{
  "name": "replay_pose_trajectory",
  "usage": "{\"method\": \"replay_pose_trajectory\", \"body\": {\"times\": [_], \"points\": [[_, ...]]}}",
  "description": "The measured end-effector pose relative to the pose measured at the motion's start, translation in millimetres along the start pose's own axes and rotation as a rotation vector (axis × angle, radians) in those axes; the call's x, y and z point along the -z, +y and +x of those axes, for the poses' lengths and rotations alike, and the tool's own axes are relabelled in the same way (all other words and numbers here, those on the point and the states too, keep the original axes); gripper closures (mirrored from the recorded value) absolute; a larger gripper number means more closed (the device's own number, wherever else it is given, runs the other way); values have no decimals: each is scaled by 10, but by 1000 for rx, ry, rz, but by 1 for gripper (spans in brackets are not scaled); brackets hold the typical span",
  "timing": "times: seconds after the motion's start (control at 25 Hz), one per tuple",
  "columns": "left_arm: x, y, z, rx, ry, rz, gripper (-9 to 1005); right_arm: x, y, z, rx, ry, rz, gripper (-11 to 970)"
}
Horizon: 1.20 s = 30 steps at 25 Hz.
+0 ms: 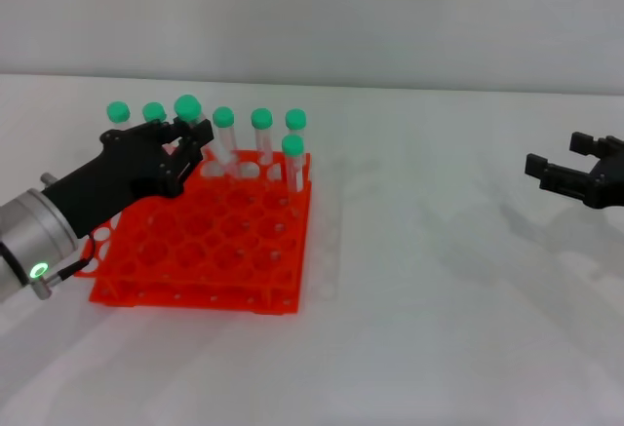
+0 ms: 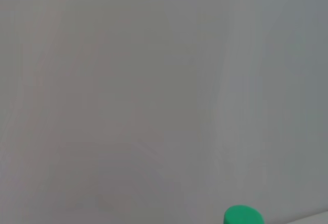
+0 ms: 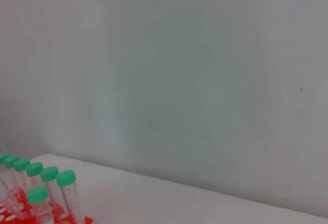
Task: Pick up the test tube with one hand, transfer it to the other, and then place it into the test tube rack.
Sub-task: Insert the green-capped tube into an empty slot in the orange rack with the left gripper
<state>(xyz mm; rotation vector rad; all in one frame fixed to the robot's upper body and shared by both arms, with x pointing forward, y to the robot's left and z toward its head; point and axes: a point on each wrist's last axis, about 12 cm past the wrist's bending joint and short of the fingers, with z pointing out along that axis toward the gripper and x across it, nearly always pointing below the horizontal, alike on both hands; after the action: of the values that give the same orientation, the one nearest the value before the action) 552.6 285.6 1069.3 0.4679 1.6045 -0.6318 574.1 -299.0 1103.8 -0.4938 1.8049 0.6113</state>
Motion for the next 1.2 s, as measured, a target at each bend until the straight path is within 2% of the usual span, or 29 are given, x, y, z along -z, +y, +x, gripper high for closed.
{"method": "replay_pose_trajectory", "body": {"times": [0.44, 1.2], "points": [[-191, -43, -26, 0, 15, 40, 768, -64, -16, -4, -6, 5, 12, 101], [-190, -52, 58, 31, 39, 25, 763, -70, -31, -9, -6, 5, 25, 101]]}}
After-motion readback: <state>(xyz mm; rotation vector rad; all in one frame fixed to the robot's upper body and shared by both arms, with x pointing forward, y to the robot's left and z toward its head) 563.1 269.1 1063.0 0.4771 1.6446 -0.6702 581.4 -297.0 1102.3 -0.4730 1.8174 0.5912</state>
